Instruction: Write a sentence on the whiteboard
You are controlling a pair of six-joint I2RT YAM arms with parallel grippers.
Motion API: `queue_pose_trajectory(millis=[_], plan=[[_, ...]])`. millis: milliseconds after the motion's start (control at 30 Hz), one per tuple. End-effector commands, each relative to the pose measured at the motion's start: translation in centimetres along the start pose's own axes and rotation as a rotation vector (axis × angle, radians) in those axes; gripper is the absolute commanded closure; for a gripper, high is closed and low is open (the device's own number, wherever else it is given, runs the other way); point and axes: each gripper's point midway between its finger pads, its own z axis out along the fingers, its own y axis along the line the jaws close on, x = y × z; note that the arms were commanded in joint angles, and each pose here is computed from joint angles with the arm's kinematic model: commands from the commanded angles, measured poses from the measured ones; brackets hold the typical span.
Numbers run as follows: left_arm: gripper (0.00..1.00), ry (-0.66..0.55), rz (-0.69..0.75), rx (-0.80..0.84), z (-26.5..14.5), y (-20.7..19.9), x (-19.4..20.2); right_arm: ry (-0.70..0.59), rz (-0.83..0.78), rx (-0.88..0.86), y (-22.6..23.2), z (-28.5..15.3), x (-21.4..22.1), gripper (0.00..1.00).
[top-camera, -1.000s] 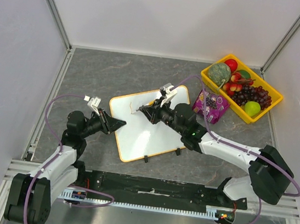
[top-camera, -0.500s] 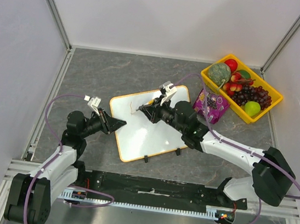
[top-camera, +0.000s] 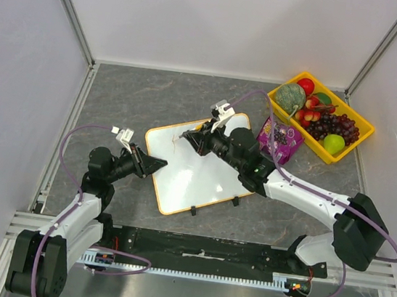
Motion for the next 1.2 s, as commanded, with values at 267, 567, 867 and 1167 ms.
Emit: queue_pose_trajectory(millis=[267,567,867,1167], plan=[[0.98,0.019,0.071,0.015,-0.1,0.2,0.7,0.016,-0.024,0.063,-1.4,0.3,0.9,1.0],[0.98,0.019,0.07,0.013,-0.1,0.2,0.7,0.044,-0.043,0.116,-2.6,0.1,1.8,1.0],[0.98,0.023,0.067,0.014,0.0,0.2,0.8,0.055,-0.063,0.182,-3.7,-0.2,1.5,1.0],[0.98,0.021,0.068,0.013,0.0,0.3,0.7,0.039,-0.062,0.221,-4.4,-0.5,0.7,1.0]])
